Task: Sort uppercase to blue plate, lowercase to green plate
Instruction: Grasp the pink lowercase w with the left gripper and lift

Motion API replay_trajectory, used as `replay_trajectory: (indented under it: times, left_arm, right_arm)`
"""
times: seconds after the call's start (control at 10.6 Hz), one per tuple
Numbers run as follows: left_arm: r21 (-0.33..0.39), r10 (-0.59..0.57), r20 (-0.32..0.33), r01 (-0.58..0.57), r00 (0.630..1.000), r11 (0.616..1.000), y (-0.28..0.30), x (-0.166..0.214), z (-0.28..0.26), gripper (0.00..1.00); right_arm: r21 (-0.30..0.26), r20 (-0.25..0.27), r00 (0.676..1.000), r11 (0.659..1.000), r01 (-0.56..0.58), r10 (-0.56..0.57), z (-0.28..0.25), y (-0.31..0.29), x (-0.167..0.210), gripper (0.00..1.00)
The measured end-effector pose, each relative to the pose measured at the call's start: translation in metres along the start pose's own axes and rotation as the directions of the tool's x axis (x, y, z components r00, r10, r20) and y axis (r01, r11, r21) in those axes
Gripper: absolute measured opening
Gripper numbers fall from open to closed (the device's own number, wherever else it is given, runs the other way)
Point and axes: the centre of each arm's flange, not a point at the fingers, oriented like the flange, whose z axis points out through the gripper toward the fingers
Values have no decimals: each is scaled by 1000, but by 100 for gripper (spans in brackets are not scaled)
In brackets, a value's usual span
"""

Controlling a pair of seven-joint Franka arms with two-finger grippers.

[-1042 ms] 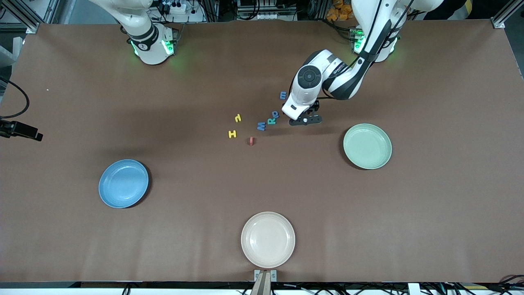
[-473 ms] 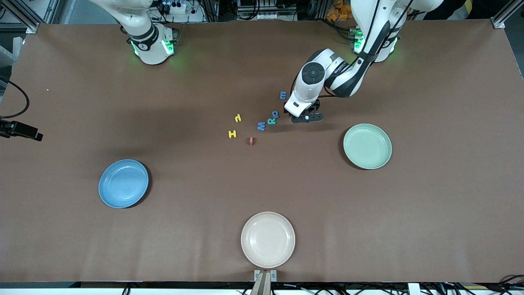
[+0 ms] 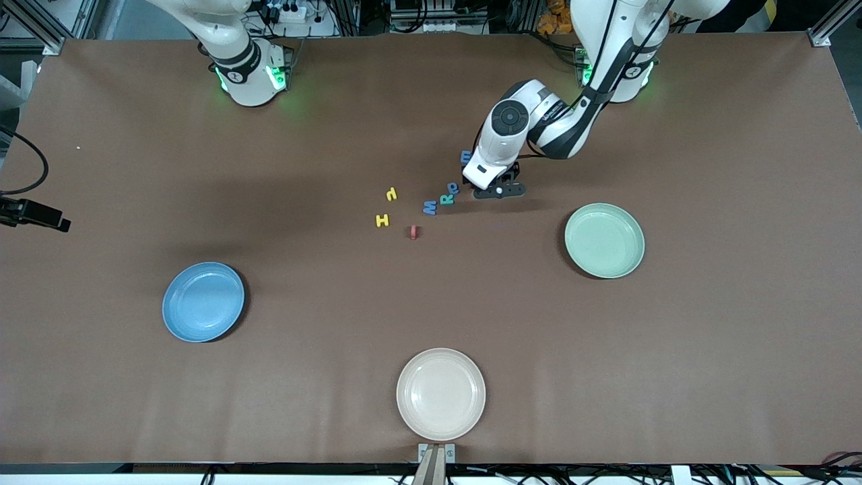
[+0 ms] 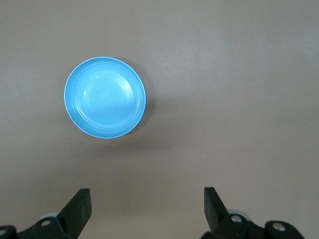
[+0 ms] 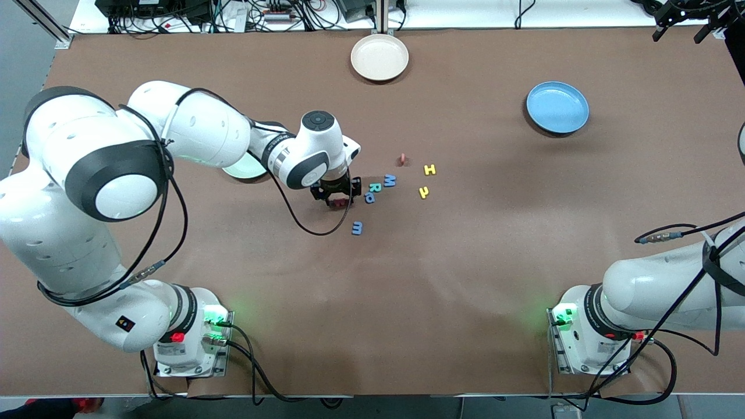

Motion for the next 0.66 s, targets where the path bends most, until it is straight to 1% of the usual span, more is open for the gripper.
replay_trajectory:
  times: [0.19, 0.28, 0.38, 0.47, 0.57, 0.66]
  left_arm:
    - [3, 1, 4, -1, 1000, 1000, -1, -1, 3, 69]
    - [3, 0, 3, 0, 1000, 1000, -1, -1, 2, 68]
    - [1, 2, 1, -2, 1000, 1000, 0, -1, 1, 58]
    - [2, 1, 1, -1, 1000, 1000, 0, -1, 1, 56]
    - [-1, 2, -2, -2, 1000, 1000, 0, -1, -1, 43]
    - [-2, 4, -4, -4, 1000, 1000, 1, -2, -3, 38]
  right_arm:
    - [0, 0, 1000, 1000, 0, 0, 0, 0, 0, 100]
    - [0, 0, 1000, 1000, 0, 0, 0, 0, 0, 100]
    - [0, 0, 1000, 1000, 0, 0, 0, 0, 0, 100]
    - [0, 0, 1000, 1000, 0, 0, 0, 0, 0, 100]
    - [0, 0, 1000, 1000, 0, 0, 0, 0, 0, 100]
    - [0, 0, 1000, 1000, 0, 0, 0, 0, 0, 100]
